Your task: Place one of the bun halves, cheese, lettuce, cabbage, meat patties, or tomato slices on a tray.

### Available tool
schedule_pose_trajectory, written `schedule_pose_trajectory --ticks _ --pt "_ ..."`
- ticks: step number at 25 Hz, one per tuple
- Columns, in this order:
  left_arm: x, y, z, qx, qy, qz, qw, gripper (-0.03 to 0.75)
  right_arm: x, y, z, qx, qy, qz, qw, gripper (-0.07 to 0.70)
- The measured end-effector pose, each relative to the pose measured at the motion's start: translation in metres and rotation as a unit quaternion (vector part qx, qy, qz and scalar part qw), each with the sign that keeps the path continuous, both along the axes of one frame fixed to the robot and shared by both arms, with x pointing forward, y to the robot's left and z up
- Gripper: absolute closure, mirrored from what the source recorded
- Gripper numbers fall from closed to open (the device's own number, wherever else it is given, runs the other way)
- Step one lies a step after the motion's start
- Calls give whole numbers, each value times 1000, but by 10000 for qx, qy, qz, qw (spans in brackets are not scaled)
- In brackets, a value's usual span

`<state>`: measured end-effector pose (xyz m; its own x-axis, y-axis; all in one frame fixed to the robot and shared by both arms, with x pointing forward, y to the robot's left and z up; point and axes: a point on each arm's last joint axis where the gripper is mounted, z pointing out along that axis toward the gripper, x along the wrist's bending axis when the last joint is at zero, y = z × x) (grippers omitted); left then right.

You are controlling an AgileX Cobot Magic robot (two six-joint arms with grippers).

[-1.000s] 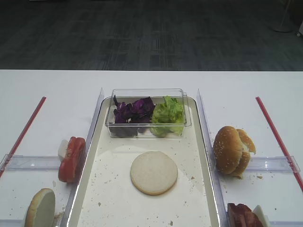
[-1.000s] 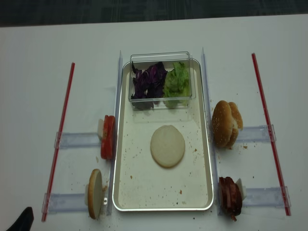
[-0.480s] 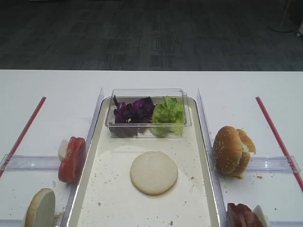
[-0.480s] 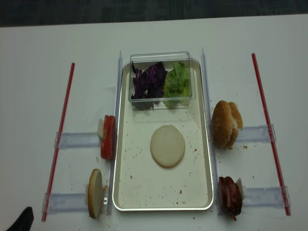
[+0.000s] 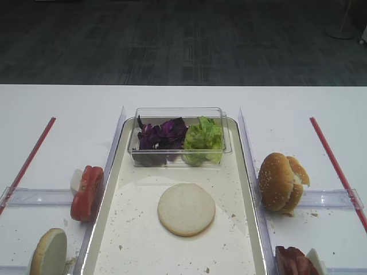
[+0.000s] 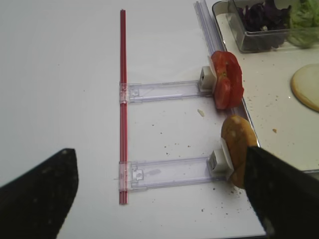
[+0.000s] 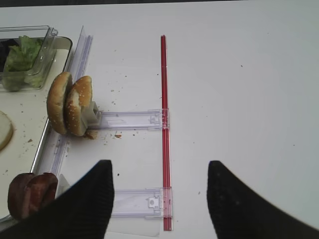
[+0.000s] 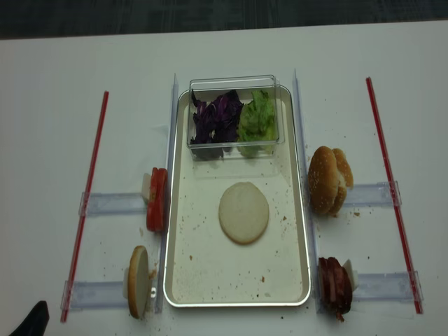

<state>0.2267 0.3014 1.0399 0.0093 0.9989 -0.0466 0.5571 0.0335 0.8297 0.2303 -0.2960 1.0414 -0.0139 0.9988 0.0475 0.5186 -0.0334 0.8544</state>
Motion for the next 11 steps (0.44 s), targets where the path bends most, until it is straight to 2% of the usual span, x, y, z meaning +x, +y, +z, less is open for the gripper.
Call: schedule_pose_trajectory --ticks 11 --pt "0 0 0 0 0 0 10000 97 0 0 0 0 0 0 10000 186"
